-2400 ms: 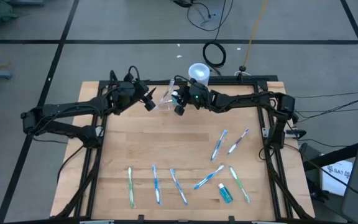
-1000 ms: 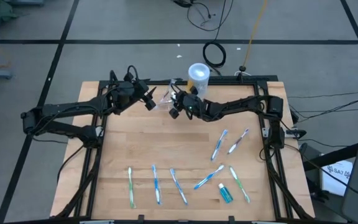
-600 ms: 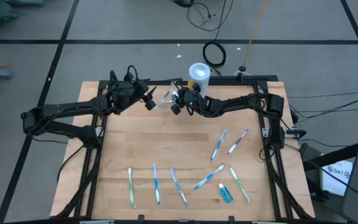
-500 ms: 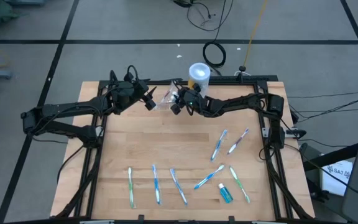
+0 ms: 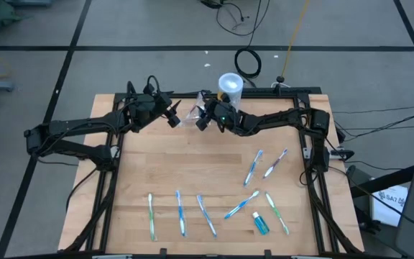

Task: Pick & Place toothbrushing station
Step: Put the blue toothbrush into the right section of the transparent organizer

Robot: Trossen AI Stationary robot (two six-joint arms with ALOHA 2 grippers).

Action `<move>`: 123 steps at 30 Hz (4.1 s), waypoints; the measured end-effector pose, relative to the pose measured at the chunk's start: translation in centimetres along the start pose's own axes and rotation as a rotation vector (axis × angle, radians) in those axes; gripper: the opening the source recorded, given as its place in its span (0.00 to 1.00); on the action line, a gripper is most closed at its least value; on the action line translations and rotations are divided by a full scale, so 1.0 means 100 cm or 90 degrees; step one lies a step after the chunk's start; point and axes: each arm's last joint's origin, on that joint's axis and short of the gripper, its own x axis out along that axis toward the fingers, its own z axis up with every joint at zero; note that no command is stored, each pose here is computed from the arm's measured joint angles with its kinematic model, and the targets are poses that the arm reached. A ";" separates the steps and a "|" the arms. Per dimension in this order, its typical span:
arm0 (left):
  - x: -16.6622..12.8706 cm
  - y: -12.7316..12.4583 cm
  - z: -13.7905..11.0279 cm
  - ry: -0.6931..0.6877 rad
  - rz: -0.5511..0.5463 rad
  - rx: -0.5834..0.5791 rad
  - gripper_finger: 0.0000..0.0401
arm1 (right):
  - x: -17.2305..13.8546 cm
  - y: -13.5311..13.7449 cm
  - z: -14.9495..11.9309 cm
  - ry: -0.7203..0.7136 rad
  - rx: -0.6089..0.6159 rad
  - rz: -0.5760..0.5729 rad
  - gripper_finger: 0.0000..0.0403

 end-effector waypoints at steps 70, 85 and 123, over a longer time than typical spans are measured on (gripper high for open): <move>-0.007 0.010 0.035 -0.242 0.018 -0.012 0.53 | -0.179 0.008 -0.111 0.612 0.256 -0.114 0.40; -0.004 0.007 0.029 -0.197 -0.004 -0.022 0.53 | -0.153 0.002 -0.101 0.541 0.195 -0.001 0.03; -0.020 -0.037 0.011 -0.054 -0.157 -0.033 0.53 | -0.094 -0.035 0.020 -0.424 0.049 0.161 0.02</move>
